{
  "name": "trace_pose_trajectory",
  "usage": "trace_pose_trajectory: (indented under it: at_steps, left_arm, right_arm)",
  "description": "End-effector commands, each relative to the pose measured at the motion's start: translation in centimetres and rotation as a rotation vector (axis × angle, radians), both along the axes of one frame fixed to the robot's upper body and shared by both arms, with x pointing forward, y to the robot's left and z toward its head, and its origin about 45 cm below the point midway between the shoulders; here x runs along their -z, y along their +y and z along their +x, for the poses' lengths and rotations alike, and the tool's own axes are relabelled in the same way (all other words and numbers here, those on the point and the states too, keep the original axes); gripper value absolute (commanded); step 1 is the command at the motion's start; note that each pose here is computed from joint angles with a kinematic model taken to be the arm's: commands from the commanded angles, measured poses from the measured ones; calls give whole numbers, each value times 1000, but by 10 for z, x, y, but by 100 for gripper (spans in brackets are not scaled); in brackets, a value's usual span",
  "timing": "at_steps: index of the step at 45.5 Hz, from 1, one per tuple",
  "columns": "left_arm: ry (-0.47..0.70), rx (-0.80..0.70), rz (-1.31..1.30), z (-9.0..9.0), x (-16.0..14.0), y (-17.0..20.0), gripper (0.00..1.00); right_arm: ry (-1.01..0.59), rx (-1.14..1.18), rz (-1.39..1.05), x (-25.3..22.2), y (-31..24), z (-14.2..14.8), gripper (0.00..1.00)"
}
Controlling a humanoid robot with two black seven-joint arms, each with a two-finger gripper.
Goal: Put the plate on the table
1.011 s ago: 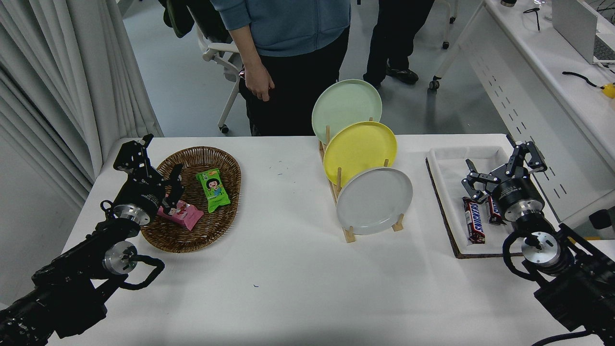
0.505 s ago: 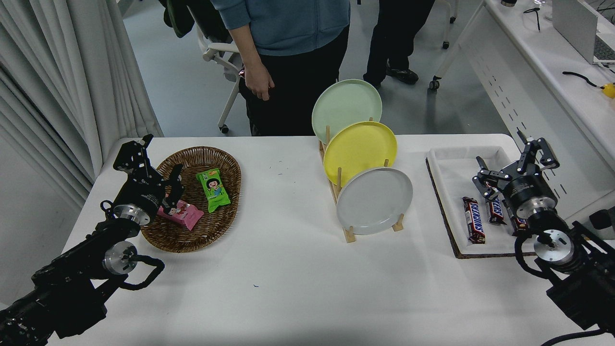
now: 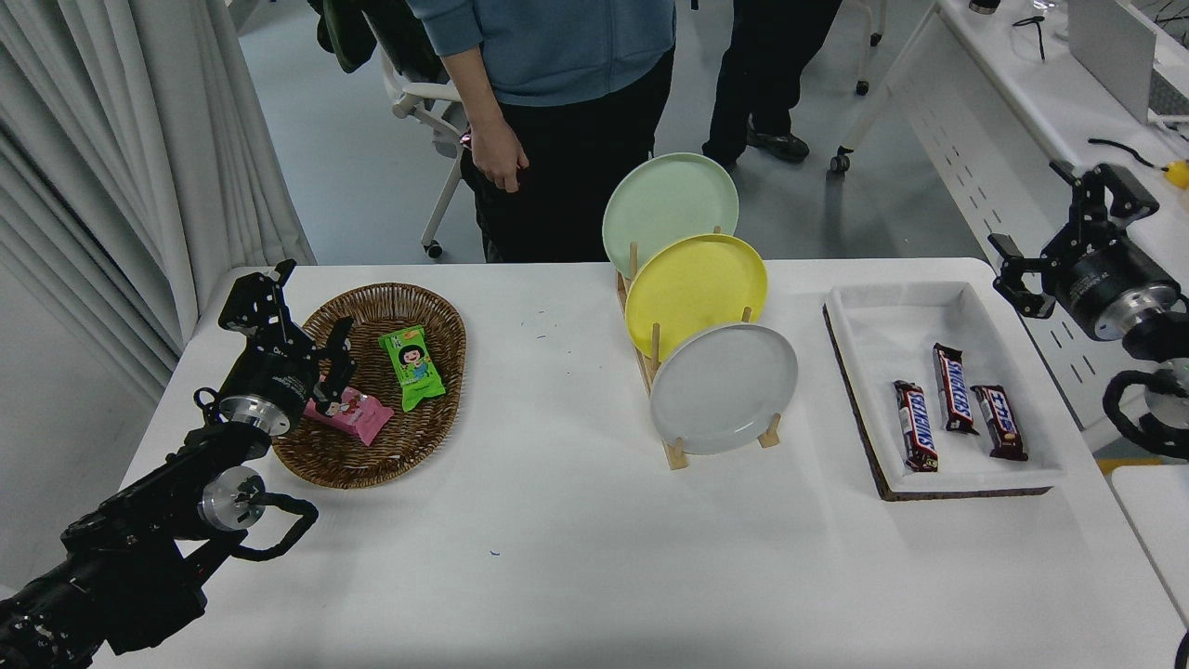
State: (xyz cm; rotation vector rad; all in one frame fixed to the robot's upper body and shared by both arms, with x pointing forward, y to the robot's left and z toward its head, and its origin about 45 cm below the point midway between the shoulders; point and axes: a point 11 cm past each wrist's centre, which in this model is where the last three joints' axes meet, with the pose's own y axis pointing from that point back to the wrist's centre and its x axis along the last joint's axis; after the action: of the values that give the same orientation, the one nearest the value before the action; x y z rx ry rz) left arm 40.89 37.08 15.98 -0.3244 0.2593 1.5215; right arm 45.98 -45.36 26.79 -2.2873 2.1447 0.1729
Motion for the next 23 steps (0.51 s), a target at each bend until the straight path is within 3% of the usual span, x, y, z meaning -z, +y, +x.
trace_pose_trajectory:
  at_steps: [1, 17, 23]
  left_arm:
    - [-1, 0, 0, 0, 0, 0, 100]
    - [-1, 0, 0, 0, 0, 0, 100]
    - [-1, 0, 0, 0, 0, 0, 100]
  right_arm:
    - [55, -99, -239, -27, 3, 9, 99]
    - [92, -238, -460, -65, 21, 20, 99]
    - [109, -378, -406, -67, 46, 19, 99]
